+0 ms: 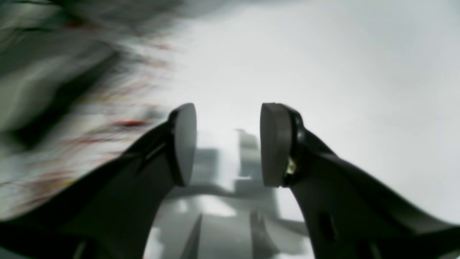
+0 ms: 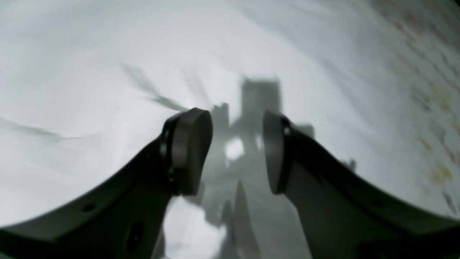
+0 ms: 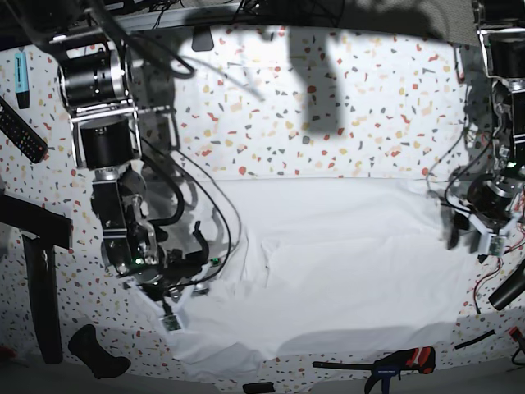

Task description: Fold the T-shirt properly

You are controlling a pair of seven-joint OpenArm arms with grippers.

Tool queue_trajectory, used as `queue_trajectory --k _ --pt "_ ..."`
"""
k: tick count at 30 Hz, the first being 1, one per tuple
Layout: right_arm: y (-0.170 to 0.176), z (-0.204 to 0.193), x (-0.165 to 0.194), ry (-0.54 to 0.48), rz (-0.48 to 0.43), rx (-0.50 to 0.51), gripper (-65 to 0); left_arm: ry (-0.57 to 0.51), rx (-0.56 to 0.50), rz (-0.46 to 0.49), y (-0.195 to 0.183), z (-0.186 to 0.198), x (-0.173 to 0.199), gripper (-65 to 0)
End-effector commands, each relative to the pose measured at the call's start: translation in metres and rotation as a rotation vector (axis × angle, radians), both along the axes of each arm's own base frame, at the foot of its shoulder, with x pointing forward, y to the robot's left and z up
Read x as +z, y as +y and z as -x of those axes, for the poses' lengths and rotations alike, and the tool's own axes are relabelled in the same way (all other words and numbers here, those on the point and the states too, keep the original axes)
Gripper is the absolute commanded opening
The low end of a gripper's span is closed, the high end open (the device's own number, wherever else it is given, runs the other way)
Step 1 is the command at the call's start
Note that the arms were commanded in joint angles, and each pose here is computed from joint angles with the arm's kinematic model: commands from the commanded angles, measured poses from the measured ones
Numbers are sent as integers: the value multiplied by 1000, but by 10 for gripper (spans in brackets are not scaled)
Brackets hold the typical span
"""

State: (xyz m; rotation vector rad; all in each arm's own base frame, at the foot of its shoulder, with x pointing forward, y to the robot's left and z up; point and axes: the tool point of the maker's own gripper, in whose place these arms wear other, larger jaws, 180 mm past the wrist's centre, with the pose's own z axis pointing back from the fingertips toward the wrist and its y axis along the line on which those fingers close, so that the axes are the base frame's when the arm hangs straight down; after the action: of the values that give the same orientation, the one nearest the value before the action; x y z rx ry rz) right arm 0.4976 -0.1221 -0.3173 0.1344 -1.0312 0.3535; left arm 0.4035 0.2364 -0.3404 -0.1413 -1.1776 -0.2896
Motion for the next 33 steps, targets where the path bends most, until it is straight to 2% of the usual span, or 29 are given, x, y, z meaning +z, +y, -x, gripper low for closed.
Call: queue_trajectory --k 1,2,4,5,8,15,18,24,33 --pt "-3 -7 15 -51 -9 -2 -377 -74 -63 58 -9 -8 28 -370" --pt "-3 -1 7 -44 -12 -2 -377 -67 -114 98 -20 -4 29 -371" --pt "-5 12 -13 -32 -2 -1 -377 -51 -116 97 -23 -2 24 -371" --pt "-7 19 -23 -31 11 0 -377 -48 -97 68 -20 -3 20 -371" --pt "-12 40 -48 -23 18 3 -377 -45 72 -41 15 -12 4 -371" --pt "-18 72 -84 69 31 -4 -377 106 158 14 39 3 -59 -371" --pt "-17 82 -94 98 34 3 -377 164 163 5 42 18 -77 -371" --pt "-10 98 -95 92 33 23 -377 172 139 -28 44 35 -78 -371" --pt "-5 144 -113 163 54 52 -377 141 66 -95 36 59 -57 -371"
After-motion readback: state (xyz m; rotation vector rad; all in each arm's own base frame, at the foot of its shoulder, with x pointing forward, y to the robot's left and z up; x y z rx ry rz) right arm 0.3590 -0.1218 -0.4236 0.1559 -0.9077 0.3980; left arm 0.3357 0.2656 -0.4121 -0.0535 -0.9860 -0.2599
